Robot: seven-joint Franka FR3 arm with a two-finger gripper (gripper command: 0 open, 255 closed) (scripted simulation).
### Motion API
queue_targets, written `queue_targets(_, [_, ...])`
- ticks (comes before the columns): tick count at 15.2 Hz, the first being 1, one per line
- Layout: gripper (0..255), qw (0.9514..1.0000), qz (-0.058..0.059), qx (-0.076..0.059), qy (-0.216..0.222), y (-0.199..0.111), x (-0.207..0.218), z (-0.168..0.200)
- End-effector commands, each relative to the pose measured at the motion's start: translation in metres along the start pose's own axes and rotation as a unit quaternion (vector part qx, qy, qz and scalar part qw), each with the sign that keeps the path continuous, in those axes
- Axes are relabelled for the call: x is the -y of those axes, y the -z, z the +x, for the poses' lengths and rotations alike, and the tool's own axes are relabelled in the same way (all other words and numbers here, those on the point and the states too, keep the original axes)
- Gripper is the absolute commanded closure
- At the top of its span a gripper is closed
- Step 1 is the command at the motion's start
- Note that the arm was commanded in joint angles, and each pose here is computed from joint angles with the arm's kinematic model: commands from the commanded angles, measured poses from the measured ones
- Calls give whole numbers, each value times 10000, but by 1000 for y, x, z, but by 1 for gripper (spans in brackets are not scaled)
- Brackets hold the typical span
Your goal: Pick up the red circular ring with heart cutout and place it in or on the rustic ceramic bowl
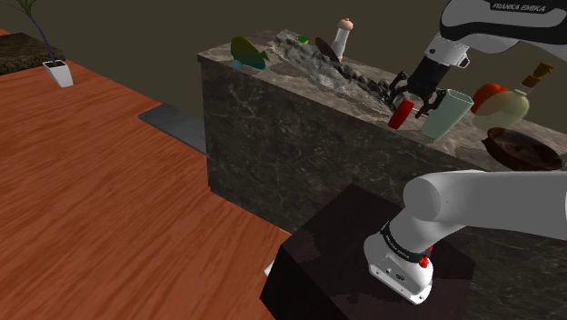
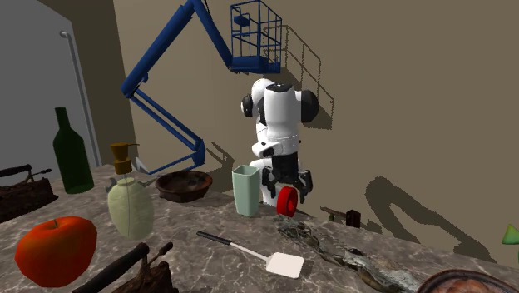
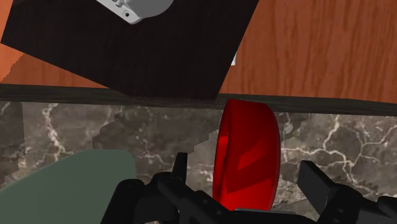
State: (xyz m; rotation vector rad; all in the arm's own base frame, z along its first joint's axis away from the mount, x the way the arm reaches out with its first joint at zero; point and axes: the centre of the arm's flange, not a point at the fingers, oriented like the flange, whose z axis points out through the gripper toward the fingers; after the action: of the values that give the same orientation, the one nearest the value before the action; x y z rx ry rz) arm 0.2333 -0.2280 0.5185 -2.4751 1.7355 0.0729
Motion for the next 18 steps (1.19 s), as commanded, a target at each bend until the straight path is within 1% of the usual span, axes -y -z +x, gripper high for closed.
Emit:
queue_targets(1, [0,10000,0,0,0,0,0,0])
queue_targets(2, [0,10000,0,0,0,0,0,0])
queue_targets(3, [255,10000,0,0,0,0,0,0])
queue_targets(12, [255,10000,0,0,0,0,0,0])
queue_targets(18, [255,10000,0,0,0,31,2,-3])
